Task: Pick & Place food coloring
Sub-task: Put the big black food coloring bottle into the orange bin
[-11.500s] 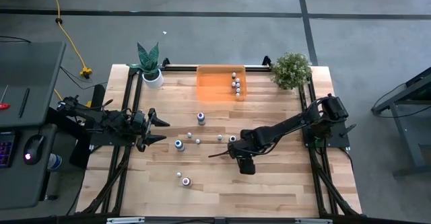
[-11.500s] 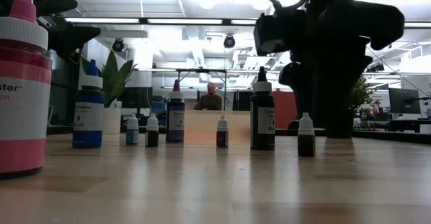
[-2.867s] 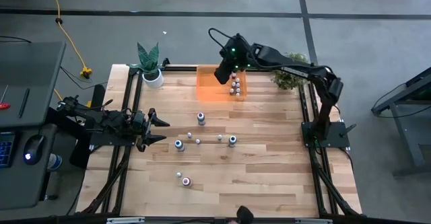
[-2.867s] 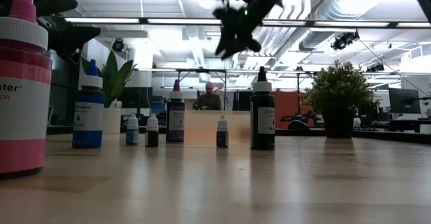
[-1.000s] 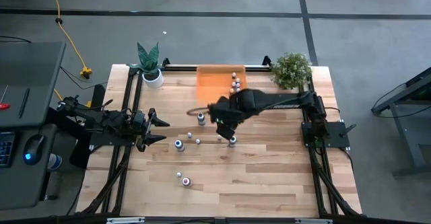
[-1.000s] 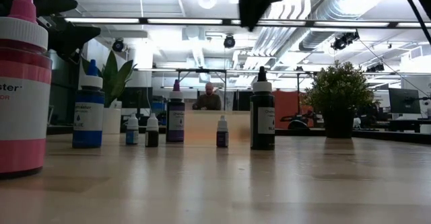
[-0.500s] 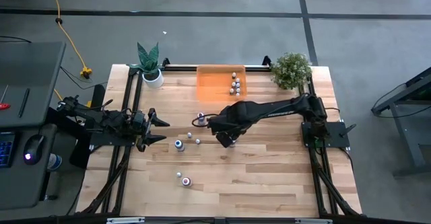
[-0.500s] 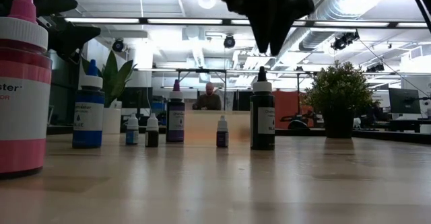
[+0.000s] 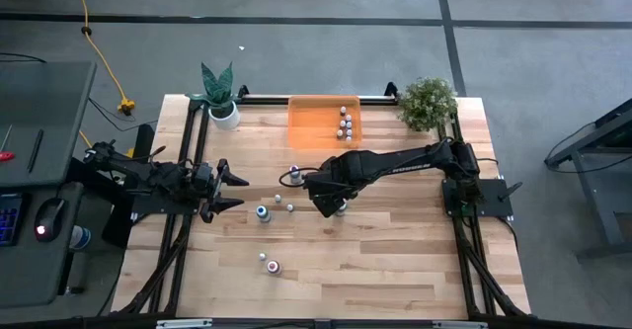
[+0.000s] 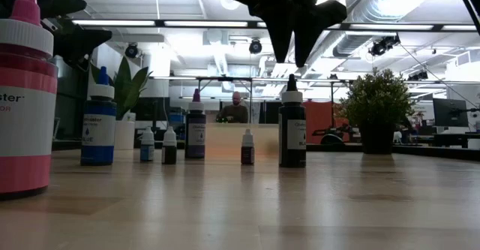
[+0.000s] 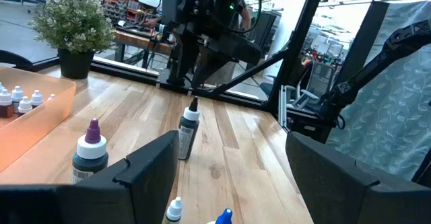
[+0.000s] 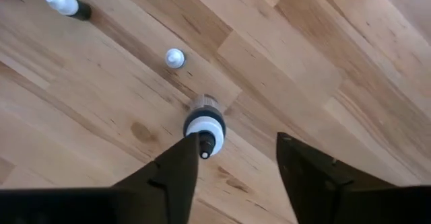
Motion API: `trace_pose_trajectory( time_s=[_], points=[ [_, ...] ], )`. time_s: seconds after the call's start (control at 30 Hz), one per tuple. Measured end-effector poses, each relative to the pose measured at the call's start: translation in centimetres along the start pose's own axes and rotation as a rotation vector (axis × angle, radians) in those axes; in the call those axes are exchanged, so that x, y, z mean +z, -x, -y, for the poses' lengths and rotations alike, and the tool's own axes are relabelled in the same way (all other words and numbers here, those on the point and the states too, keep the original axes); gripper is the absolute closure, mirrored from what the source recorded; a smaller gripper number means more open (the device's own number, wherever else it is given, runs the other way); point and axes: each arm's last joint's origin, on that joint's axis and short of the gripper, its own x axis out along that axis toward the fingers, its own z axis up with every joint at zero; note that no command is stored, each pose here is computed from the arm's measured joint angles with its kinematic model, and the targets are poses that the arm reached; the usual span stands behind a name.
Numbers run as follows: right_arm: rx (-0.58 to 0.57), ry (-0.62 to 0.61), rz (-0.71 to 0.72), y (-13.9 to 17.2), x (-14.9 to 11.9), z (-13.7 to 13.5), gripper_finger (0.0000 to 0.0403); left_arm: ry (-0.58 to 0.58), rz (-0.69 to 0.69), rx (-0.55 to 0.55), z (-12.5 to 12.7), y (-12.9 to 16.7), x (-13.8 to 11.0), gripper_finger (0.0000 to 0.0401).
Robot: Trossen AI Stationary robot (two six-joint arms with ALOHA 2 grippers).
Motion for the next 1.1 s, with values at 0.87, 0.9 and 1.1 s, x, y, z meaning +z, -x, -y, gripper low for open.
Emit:
trace_pose_trajectory(
  time_s=[0.87, 0.9, 1.1],
  points=[
    [0.026, -0.075, -0.192, -3.3, 1.0, -0.8, 0.0132, 0.0, 0.0, 0.0, 0.0, 0.0, 0.0, 0.013],
    [0.024, -0.074, -0.192, -3.4, 1.0, -0.8, 0.0132, 0.0, 0.0, 0.0, 0.0, 0.0, 0.0, 0.013],
    [0.007, -0.076, -0.17, -3.7, 1.2, -0.8, 0.0132, 0.0, 0.0, 0.0, 0.0, 0.0, 0.0, 0.013]
  ],
)
